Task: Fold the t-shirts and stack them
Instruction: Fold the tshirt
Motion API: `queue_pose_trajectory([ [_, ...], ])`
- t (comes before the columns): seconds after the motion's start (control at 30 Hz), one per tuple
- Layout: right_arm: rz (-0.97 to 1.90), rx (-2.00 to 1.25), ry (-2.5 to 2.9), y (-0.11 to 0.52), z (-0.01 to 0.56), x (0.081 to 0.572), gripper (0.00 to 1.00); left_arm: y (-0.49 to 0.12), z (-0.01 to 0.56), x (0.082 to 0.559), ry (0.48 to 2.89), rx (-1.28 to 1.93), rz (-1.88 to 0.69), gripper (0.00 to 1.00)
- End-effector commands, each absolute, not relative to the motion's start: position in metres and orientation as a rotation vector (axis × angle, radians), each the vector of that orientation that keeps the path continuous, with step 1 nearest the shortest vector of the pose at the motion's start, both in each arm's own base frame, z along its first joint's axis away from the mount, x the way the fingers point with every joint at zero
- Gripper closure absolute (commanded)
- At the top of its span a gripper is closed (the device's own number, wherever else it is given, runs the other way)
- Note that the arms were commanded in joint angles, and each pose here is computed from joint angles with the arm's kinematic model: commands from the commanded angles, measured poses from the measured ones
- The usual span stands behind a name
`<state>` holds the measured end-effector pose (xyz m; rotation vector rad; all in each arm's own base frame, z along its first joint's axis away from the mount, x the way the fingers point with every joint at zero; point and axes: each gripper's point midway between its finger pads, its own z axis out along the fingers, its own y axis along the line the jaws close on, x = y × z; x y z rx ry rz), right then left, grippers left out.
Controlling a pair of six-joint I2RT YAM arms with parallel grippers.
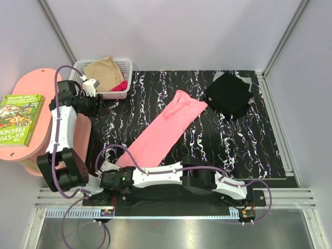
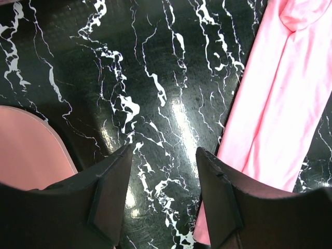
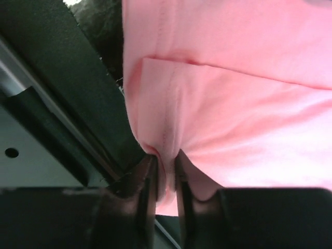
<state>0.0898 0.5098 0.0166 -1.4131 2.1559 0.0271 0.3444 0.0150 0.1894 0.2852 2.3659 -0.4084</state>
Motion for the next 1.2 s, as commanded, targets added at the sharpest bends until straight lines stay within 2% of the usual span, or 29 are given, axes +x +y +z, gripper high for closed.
queue_pose_trajectory([
  [0.0, 0.075, -1.369, 2.134, 0.51, 0.029, 0.078, 0.85, 0.017, 0.202, 0.346, 2.314, 0.314, -0.375, 0.43],
  [0.1, 0.078, -1.359, 2.154, 0.504, 0.029, 0.078, 0.96, 0.016, 0.205, 0.347, 2.304, 0.318, -0.372, 0.43],
  [0.23, 0.125, -1.365, 2.166, 0.498, 0.043, 0.072, 1.0, 0.017, 0.207, 0.347, 2.301, 0.316, -0.367, 0.43],
  [0.67, 0.25, -1.276, 2.089, 0.487, 0.137, 0.087, 1.0, 0.014, 0.199, 0.348, 2.32, 0.318, -0.4, 0.43],
  [1.07, 0.435, -1.395, 2.185, 0.484, 0.129, 0.051, 1.0, 0.013, 0.202, 0.349, 2.308, 0.326, -0.409, 0.43],
  [1.17, 0.416, -1.38, 2.189, 0.473, 0.132, 0.063, 1.0, 0.012, 0.203, 0.35, 2.304, 0.329, -0.418, 0.43],
])
